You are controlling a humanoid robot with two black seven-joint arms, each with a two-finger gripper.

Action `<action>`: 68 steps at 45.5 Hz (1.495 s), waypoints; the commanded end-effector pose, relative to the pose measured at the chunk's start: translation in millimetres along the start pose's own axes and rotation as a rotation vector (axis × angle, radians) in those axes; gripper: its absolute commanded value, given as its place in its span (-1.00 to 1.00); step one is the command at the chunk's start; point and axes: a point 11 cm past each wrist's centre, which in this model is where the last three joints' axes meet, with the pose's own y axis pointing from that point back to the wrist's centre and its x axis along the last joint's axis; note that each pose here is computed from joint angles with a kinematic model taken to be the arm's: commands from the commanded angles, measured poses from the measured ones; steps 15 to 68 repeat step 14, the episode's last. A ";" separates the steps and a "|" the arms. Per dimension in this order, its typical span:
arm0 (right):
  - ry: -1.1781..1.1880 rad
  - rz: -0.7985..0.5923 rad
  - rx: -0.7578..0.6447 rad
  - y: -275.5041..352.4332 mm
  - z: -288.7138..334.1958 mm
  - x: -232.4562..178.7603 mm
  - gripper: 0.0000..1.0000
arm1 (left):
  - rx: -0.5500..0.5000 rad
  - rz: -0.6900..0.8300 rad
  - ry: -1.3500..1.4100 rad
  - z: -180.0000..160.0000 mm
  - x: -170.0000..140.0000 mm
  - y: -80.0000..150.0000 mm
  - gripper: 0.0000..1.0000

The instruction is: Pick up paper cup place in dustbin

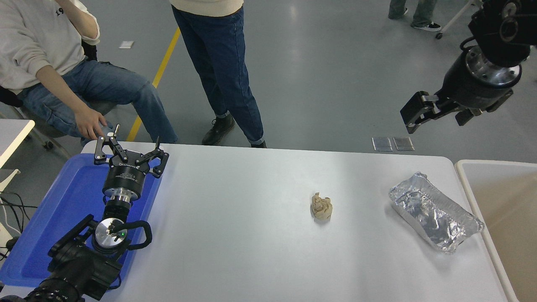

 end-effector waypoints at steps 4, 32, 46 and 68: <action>-0.109 -0.002 -0.022 4.8 29.8 -6.9 1.00 | -0.001 0.003 -0.001 0.1 0.9 0.6 1.00; -0.108 -0.008 -0.026 3.0 30.0 -7.8 1.00 | -0.001 0.002 0.000 0.0 0.5 0.4 1.00; -0.108 -0.008 -0.026 3.0 30.0 -7.8 1.00 | -0.001 0.002 0.000 0.0 0.5 0.4 1.00; -0.108 -0.008 -0.026 3.0 30.0 -7.8 1.00 | -0.001 0.002 0.000 0.0 0.5 0.4 1.00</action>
